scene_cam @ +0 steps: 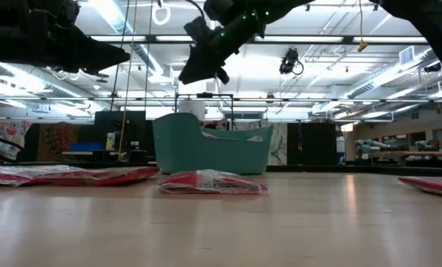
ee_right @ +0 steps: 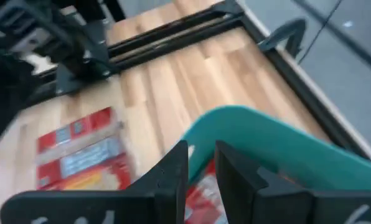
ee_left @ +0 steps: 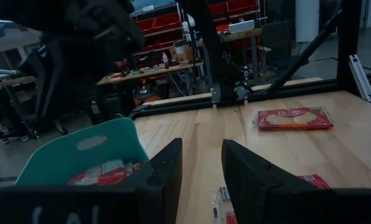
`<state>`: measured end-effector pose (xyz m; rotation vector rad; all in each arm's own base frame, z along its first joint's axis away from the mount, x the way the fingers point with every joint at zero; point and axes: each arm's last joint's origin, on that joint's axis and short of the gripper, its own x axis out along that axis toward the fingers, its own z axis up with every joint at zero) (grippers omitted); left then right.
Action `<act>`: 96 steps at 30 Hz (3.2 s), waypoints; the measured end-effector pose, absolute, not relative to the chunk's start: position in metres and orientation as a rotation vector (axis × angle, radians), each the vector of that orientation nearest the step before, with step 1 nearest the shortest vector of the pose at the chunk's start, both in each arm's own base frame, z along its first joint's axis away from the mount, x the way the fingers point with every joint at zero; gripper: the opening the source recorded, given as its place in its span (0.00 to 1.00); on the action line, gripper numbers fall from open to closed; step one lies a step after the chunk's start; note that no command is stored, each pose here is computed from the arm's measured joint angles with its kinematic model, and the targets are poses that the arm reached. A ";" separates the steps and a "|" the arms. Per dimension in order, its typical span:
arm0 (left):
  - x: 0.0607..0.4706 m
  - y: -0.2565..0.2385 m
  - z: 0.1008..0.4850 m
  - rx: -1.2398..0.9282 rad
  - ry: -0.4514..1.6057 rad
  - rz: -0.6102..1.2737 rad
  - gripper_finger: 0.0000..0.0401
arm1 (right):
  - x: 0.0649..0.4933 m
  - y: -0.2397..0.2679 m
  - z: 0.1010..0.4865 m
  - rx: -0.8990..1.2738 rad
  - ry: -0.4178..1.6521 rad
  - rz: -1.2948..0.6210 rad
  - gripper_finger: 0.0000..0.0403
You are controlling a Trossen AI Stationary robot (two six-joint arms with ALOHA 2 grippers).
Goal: Sort popcorn bags into baskets
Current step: Put the popcorn bag into the blue bin
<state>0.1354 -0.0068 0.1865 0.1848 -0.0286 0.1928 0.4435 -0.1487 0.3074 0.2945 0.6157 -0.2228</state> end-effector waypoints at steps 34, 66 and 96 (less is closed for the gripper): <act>0.135 -0.007 0.186 0.158 -0.029 0.192 0.30 | 0.408 0.038 0.254 0.116 1.390 -0.073 0.21; 0.135 -0.007 0.186 0.160 -0.025 0.191 0.30 | 0.309 0.075 0.124 0.402 1.975 -0.220 0.15; 0.135 -0.007 0.186 0.158 -0.029 0.192 0.30 | 0.404 0.056 0.217 -0.001 1.269 -0.336 0.19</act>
